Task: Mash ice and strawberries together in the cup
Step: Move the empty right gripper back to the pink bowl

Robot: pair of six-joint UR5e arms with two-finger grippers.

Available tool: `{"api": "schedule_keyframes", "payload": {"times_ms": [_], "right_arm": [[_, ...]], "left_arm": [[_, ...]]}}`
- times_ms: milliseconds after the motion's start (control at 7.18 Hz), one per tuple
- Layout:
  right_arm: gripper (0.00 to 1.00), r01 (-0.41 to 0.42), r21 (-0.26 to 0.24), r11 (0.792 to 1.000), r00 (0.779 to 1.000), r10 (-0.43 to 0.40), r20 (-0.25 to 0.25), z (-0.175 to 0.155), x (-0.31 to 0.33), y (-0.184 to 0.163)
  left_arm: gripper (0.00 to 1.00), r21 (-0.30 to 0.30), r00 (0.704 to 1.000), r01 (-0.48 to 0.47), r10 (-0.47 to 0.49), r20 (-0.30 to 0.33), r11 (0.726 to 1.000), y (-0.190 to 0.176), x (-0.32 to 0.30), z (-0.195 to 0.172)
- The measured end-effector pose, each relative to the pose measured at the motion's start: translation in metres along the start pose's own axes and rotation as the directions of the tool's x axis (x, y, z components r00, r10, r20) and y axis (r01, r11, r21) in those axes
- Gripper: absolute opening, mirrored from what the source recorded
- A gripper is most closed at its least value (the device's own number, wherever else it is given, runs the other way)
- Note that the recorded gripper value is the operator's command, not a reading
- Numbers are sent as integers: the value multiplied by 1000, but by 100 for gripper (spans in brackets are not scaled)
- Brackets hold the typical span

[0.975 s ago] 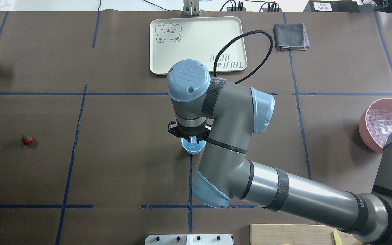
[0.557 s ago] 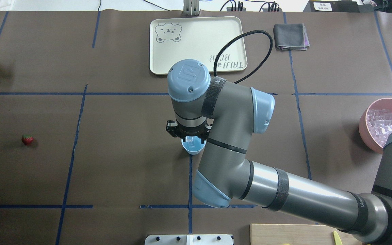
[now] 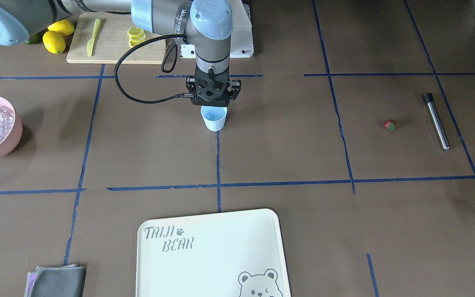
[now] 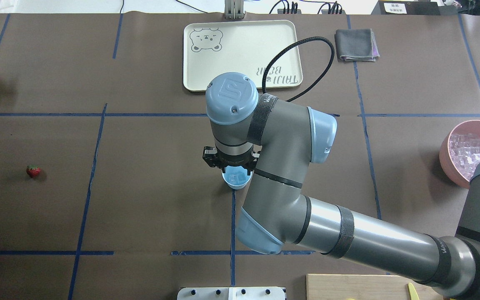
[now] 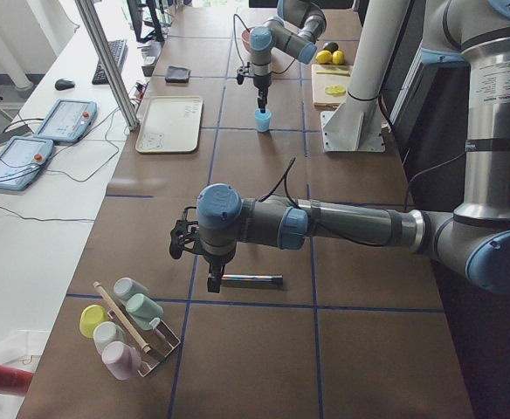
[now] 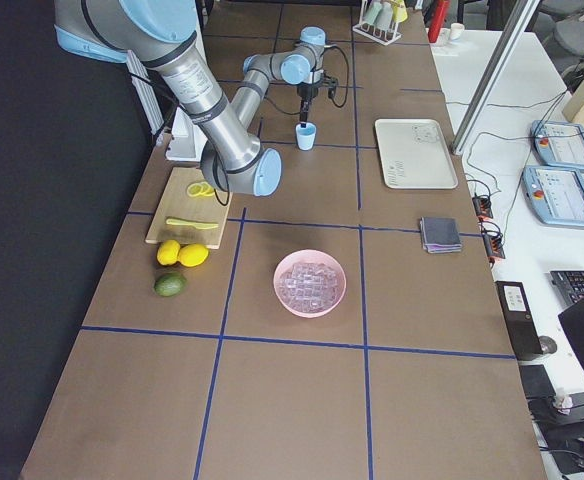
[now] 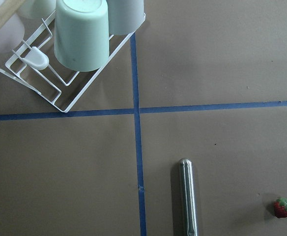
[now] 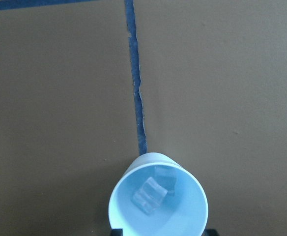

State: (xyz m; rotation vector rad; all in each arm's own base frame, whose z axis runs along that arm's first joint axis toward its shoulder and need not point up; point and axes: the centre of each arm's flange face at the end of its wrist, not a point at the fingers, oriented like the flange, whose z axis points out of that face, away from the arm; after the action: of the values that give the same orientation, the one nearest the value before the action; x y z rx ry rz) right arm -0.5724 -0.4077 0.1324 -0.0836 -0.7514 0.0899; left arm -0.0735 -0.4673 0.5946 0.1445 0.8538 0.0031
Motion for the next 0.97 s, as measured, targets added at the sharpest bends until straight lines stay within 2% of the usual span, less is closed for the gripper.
{"api": "schedule_keyframes", "payload": {"times_ms": [279,557,975], "right_arm": [[99,4,26,1000,1000,-5,23,-15,3,-3],[99,-8,98,995,997,1,73,-54,35,-20],[99,-25,208,978,993,1,114,-108,170,-39]], "left_arm": [[100,1,1000,-1,1,0,1000,0,0,0],[100,1,1000,-2,2,0,1000,0,1,0],[100,6,1000,-5,5,-1,1000,-2,5,-3]]}}
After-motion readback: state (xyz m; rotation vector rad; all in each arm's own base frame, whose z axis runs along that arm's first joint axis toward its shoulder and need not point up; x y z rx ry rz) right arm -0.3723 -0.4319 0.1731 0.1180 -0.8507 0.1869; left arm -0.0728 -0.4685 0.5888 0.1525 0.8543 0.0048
